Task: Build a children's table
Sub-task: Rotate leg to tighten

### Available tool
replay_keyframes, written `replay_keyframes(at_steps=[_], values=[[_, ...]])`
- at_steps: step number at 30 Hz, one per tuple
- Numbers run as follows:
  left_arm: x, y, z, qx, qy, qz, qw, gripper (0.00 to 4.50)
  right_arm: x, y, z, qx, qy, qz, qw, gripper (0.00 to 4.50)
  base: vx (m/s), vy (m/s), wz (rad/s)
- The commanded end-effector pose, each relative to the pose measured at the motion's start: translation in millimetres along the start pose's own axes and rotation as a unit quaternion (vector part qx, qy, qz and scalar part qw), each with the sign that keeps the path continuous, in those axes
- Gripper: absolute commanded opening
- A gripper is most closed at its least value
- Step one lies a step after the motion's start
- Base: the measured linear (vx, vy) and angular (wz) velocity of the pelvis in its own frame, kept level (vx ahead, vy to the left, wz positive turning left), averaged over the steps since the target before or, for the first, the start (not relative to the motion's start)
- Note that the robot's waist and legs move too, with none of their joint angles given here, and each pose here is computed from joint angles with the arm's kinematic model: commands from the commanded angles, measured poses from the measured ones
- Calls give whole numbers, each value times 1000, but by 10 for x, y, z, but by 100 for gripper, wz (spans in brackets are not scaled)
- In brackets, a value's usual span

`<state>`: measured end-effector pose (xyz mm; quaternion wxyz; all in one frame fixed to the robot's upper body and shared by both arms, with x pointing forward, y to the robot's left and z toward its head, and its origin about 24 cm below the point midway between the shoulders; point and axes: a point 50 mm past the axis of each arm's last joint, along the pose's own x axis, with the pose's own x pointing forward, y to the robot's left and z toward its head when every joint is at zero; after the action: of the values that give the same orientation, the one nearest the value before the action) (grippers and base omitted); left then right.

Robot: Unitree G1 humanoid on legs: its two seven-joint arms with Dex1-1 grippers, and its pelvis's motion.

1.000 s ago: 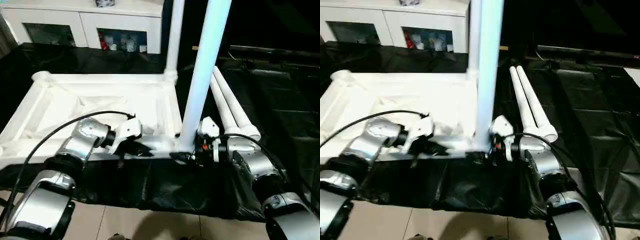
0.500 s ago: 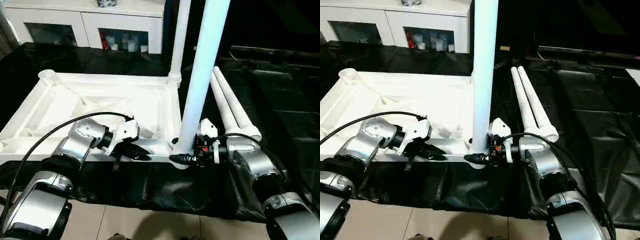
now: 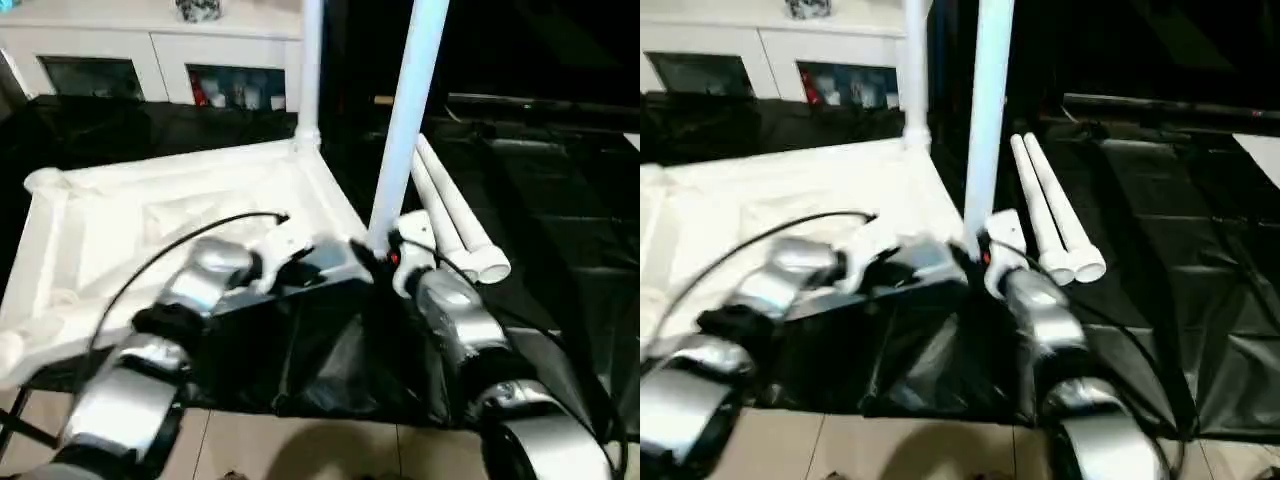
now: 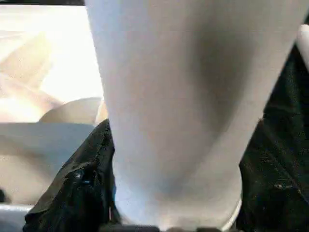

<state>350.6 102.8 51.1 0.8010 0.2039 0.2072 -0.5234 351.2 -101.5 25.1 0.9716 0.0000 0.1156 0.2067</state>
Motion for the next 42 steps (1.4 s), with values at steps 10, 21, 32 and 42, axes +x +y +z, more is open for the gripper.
replay_keyframes(at_steps=[10,21,32,42], values=[[21,-140,23,50,-19,-79,995,0,-52,146,39,-43,-2,177,983,378,0,0,0],[-322,-106,-165,79,6,-175,981,0,-408,-29,-10,-94,46,389,915,355,0,0,0],[-451,-128,-223,97,27,-230,968,0,-499,-20,1,-106,74,458,880,280,0,0,0],[-299,-19,-162,66,18,-117,991,0,-317,-55,-78,-67,50,286,955,273,0,0,0]])
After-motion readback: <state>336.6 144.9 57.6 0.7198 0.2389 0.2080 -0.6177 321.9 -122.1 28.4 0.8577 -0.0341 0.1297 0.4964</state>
